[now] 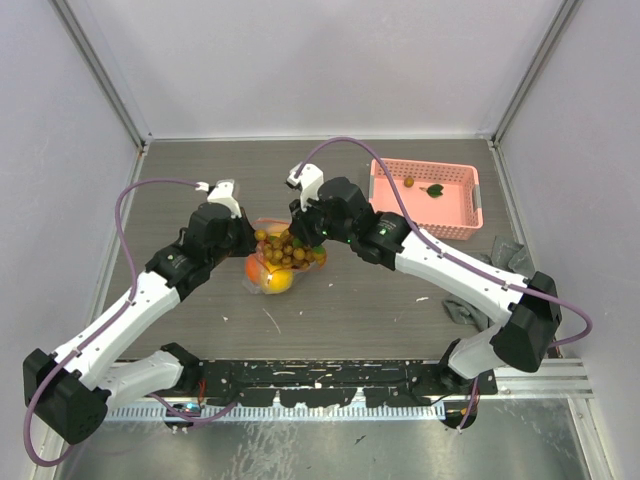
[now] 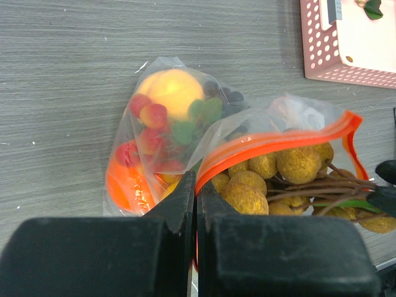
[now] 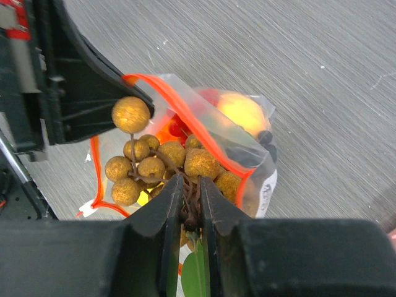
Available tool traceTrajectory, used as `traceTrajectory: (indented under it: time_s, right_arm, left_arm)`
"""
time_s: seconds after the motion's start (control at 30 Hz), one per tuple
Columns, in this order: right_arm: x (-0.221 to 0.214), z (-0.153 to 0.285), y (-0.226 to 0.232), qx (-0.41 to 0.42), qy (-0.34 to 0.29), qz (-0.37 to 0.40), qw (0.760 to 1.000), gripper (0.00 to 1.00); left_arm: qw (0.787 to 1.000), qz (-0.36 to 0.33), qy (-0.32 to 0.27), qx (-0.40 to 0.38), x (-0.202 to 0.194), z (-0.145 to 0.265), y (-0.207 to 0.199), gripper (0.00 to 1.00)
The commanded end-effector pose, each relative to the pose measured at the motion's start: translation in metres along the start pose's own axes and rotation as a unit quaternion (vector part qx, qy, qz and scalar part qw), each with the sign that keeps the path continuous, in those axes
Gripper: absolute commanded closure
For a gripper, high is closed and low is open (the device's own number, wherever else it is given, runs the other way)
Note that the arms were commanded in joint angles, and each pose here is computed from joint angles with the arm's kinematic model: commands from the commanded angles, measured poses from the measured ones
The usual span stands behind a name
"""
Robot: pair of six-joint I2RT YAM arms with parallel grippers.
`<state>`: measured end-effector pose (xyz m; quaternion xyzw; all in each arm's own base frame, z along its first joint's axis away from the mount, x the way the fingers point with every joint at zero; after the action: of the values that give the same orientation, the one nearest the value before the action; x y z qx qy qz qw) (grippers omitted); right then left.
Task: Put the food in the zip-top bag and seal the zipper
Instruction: Place the fake fruit in the zipper food storage bag.
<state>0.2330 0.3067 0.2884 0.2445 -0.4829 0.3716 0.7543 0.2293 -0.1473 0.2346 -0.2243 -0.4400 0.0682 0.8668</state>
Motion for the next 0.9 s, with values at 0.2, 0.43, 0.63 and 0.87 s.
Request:
traceTrajectory:
  time_s: [0.2,0.43,0.63,0.87]
  right_arm:
    - [0.050,-0.006,0.018,0.048,-0.106,-0.011,0.993,1.00]
    - [0.033,-0.026,0.006,-0.036,-0.083,0.010,0.996,1.00]
    - [0.027,-0.027,-0.015,-0.133,-0.097,0.003,0.986,1.00]
    - [0.039,-0.022,-0.014,-0.136,-0.148,-0.034,0.979,1.00]
  left_arm:
    - [0.999,0.010,-0.010,-0.038,0.017,0.001,-0.018,1.00]
    - [0.998,0.013,-0.011,-0.052,0.019,0.007,-0.022,1.00]
    - [0.999,0.011,-0.015,-0.051,0.021,0.013,-0.021,1.00]
    - [0.997,0.009,0.005,-0.071,0.019,0.011,-0.028,1.00]
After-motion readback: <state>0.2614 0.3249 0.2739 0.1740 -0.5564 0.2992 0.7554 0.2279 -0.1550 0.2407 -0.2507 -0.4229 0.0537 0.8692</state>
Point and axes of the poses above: each gripper's point midway between its finger pads, its own z axis back along the fingers, its own y axis along the line the jaws close on, x = y × z, the point moved 7 cm from there along z, back along the fingers, and after that the axes turned 7 degrees about z, right-handed, at the moved point
